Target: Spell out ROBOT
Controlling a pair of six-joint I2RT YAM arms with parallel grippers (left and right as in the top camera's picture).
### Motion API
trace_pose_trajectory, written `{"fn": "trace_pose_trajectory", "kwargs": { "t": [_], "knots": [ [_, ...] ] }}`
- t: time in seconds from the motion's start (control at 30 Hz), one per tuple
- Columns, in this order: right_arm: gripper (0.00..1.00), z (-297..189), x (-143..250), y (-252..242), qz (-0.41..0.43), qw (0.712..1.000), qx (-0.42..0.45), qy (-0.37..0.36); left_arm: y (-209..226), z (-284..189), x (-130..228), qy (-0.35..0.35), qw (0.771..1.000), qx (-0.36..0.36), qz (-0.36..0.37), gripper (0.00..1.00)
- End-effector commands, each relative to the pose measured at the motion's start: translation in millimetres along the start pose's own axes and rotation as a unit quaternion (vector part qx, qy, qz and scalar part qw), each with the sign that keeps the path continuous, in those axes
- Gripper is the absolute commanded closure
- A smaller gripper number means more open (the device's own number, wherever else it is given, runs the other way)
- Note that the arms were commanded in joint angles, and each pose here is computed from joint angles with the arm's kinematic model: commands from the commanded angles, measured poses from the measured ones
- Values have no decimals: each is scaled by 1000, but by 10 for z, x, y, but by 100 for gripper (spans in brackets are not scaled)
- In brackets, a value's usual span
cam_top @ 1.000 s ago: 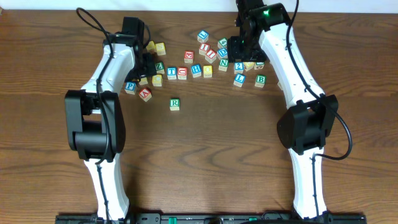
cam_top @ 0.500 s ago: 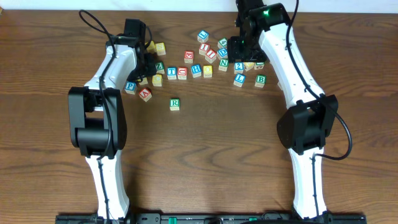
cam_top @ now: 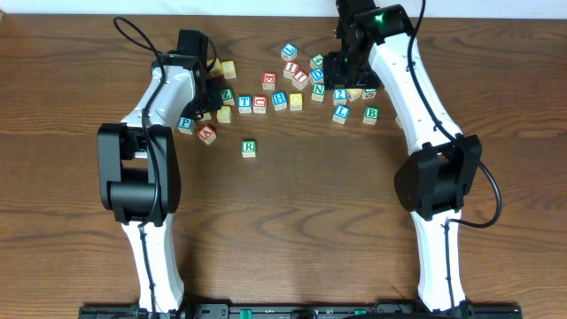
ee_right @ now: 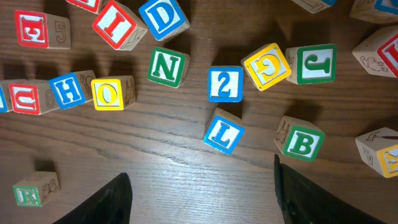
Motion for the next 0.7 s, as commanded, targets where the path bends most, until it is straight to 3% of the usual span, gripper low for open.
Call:
{"fn": "trace_pose_trajectory", "kwargs": {
  "t": [0.0,0.13,0.33,0.5,0.57,0.67],
  "knots": [
    [31,-174,-24,76,-12,1000,-11,-18,39,112,115,18,1000,-12,1,62],
    [29,-173,-22,75,-12,1000,-11,-18,55,146,174,26,1000,-15,9,62],
    [25,-173,-15,72,-12,1000,-10,-16,58,94,141,20,1000,-15,10,76],
    [23,-173,-22,59,-16,1000,-8,-18,37,-312,-34,-24,1000,-4,7,77],
    [29,-176,-60,-1,-14,1000,6,-26,15,-705,-95,-54,999,4,8,78],
    [28,-185,-140,-126,-1,999,13,-36,-79,-1091,-37,-70,997,11,35,78]
  ]
}}
Point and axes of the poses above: each gripper's point midway between its finger pads, its own z axis out along the fingers, its own y axis along the line the jaws close on, x = y × z, the point moved 2 cm from there along -z, back along the fingers, and after that the axes turned 7 degrees about z, right-handed, at the moved point
